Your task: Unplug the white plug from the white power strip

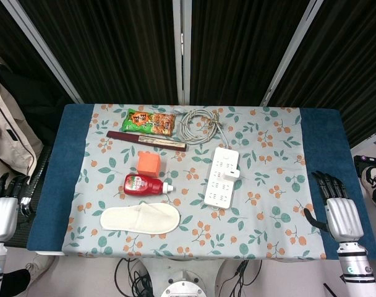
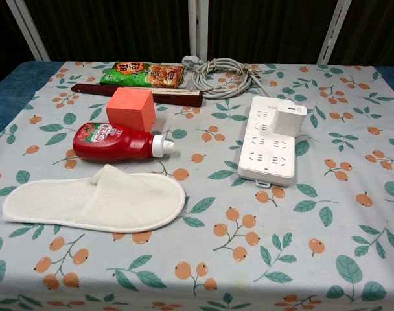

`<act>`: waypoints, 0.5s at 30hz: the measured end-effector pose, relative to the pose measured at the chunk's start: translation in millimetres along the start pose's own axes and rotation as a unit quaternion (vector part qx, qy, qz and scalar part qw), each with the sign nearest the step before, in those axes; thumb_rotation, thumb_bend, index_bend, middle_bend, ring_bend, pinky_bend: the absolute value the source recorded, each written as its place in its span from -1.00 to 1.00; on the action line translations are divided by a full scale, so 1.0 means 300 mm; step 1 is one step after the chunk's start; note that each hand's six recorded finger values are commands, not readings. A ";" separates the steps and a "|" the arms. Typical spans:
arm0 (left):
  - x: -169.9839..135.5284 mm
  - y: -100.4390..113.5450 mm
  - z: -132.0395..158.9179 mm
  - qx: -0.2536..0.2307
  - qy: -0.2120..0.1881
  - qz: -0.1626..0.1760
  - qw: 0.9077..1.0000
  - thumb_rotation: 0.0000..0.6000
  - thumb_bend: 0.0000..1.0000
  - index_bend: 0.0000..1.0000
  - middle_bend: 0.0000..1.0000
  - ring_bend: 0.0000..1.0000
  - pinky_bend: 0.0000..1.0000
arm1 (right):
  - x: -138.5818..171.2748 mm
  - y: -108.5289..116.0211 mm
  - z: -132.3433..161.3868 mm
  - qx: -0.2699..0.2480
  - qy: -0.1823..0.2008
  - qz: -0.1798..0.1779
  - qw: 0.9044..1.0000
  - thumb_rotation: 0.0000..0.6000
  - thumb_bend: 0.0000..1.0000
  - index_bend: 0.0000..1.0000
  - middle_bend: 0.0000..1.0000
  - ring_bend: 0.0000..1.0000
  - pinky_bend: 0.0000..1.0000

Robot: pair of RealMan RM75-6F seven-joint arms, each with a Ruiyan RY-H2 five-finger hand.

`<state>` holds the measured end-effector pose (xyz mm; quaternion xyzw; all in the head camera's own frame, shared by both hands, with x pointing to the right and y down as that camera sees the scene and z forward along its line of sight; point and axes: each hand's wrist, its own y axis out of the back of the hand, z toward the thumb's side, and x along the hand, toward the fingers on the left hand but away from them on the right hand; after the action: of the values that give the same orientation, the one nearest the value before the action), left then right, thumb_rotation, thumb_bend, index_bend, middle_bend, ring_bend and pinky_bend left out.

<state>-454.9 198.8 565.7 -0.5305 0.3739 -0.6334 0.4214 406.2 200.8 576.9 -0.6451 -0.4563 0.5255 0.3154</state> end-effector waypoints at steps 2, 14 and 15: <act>0.008 -0.006 0.000 0.001 -0.002 -0.002 1.000 1.00 -0.76 -0.69 -0.70 -0.98 -1.00 | -0.001 -0.006 0.002 0.002 -0.001 0.002 1.000 1.00 -0.54 -1.00 -0.85 -1.00 -0.84; 0.026 -0.013 0.066 -0.015 -0.039 -0.003 0.999 1.00 -0.76 -0.69 -0.69 -0.98 -1.00 | -0.029 -0.013 0.031 0.008 0.013 0.016 1.000 1.00 -0.54 -1.00 -0.84 -1.00 -0.84; 0.030 -0.012 0.082 -0.020 -0.047 -0.003 0.999 1.00 -0.76 -0.69 -0.69 -0.98 -1.00 | -0.035 -0.013 0.036 0.009 0.017 0.019 1.000 1.00 -0.54 -1.00 -0.83 -1.00 -0.83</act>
<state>-432.0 191.2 576.0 -0.5691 0.3643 -0.6015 0.4261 394.6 191.8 581.8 -0.6595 -0.4341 0.5243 0.3189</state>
